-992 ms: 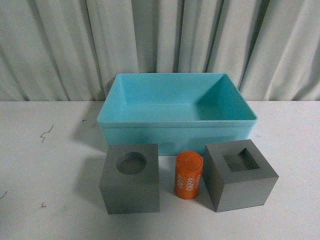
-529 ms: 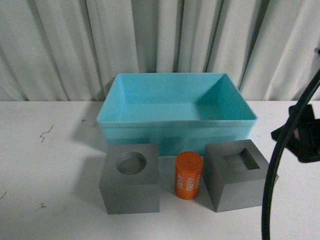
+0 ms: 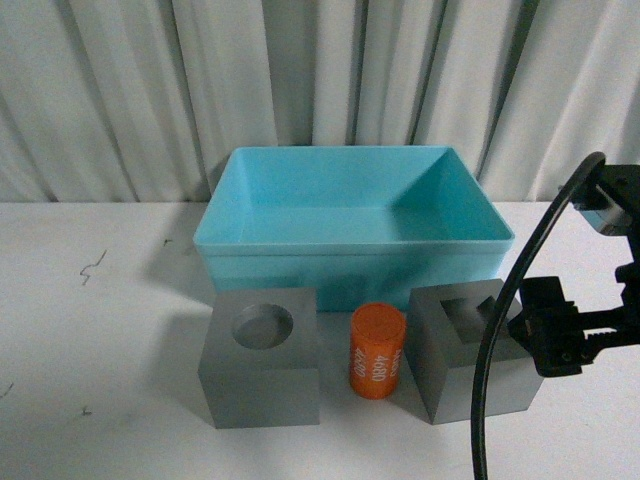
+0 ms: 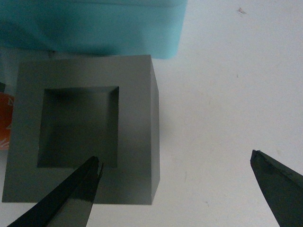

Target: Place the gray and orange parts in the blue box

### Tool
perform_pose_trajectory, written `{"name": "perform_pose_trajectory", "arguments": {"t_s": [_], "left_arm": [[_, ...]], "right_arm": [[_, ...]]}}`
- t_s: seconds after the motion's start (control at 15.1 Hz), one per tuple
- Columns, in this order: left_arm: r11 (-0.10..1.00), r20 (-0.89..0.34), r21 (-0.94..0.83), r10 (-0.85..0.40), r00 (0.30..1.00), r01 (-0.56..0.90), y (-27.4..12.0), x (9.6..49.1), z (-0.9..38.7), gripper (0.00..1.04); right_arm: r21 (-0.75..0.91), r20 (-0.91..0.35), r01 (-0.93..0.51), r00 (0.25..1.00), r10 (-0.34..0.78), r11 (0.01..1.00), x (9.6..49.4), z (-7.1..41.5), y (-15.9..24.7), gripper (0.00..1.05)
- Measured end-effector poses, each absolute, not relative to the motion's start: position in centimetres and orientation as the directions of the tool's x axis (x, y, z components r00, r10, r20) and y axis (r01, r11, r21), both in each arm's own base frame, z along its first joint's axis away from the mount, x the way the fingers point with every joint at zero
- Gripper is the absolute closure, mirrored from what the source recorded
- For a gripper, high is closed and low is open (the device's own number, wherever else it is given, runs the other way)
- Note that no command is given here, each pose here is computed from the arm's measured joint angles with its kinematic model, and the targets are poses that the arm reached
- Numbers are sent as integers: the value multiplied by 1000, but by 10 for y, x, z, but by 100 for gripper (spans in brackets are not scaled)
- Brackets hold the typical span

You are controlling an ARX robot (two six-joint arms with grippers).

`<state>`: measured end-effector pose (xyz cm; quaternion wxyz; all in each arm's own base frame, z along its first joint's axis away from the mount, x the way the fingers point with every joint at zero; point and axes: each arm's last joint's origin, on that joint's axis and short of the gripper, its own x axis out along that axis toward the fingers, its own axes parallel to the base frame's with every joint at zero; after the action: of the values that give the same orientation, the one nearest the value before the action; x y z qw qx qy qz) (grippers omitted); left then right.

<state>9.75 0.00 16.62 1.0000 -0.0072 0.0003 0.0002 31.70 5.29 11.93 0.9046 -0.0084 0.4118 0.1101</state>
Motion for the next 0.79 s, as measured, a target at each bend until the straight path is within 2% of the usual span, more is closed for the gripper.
{"name": "perform_pose_trajectory", "arguments": {"t_s": [0.26, 0.33, 0.6, 0.73, 0.79], "left_arm": [[1000, -1, -14, 0, 1000, 0, 0, 98, 166, 7], [1000, -1, -14, 0, 1000, 0, 0, 98, 166, 7], [1000, -1, -14, 0, 1000, 0, 0, 98, 166, 7], [1000, -1, -14, 0, 1000, 0, 0, 98, 166, 7], [1000, -1, -14, 0, 1000, 0, 0, 98, 166, 7]], "right_arm": [[77, -756, -184, 630, 178, 980, 326, 109, 61, 6], [87, -758, -175, 628, 179, 981, 327, 106, 63, 13], [94, -756, -170, 628, 181, 981, 327, 106, 69, 52], [111, -755, -147, 631, 179, 983, 325, 111, 68, 81], [110, -753, -135, 635, 171, 985, 323, 117, 67, 86]]}}
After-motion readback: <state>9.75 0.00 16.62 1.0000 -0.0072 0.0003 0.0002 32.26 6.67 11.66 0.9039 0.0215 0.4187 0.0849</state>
